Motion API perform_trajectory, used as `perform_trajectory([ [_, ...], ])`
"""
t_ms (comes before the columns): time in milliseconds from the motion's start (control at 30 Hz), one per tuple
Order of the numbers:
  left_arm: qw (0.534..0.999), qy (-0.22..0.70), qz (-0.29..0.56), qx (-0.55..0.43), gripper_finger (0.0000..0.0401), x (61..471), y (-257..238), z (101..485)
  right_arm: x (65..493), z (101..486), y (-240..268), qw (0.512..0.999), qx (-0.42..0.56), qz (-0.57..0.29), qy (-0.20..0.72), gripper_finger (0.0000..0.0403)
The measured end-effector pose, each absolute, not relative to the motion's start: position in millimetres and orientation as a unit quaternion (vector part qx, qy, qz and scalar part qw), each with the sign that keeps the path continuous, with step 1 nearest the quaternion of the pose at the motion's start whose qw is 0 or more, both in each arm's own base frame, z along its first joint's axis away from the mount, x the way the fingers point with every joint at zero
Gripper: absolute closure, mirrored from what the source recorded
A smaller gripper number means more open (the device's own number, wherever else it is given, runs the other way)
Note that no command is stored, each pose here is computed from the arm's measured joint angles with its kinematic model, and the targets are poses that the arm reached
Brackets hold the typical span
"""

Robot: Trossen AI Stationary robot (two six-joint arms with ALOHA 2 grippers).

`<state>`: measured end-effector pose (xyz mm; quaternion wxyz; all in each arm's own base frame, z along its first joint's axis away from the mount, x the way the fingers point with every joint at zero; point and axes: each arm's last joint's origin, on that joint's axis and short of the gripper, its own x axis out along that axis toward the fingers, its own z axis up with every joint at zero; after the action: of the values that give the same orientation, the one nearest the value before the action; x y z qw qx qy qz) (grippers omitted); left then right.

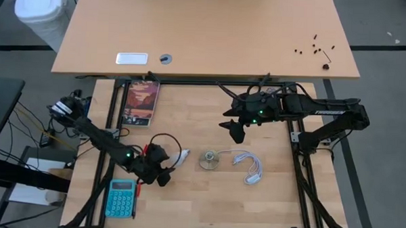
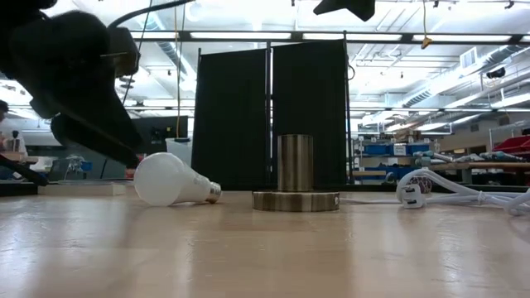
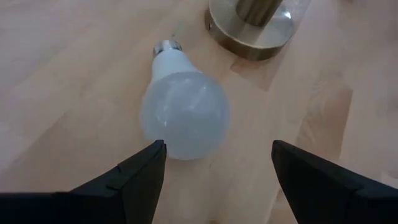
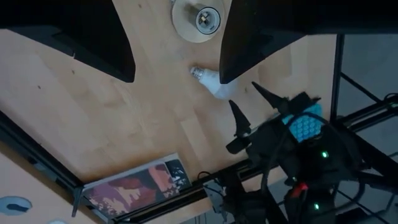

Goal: Screw lightbulb
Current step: Insert the white lightbulb into the lamp

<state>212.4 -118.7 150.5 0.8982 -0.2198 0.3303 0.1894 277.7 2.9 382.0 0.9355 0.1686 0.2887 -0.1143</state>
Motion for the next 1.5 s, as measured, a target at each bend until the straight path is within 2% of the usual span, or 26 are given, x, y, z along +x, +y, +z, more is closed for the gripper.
perform_trajectory([
  [400, 0.882, 0.35, 0.232, -0.213, 0.009, 217, -119, 125, 278, 382, 3, 0.934, 0.176, -0.117, 0.287, 0.0164],
  [867, 0.892, 0.295, 0.263, -0.222, 0.0049, 238, -100, 126, 279, 383, -3, 0.935, 0.183, -0.126, 0.278, 0.0176],
  [1500, 0.892, 0.28, 0.292, -0.202, 0.0048, 250, -87, 114, 279, 383, -3, 0.933, 0.19, -0.13, 0.276, 0.0183],
])
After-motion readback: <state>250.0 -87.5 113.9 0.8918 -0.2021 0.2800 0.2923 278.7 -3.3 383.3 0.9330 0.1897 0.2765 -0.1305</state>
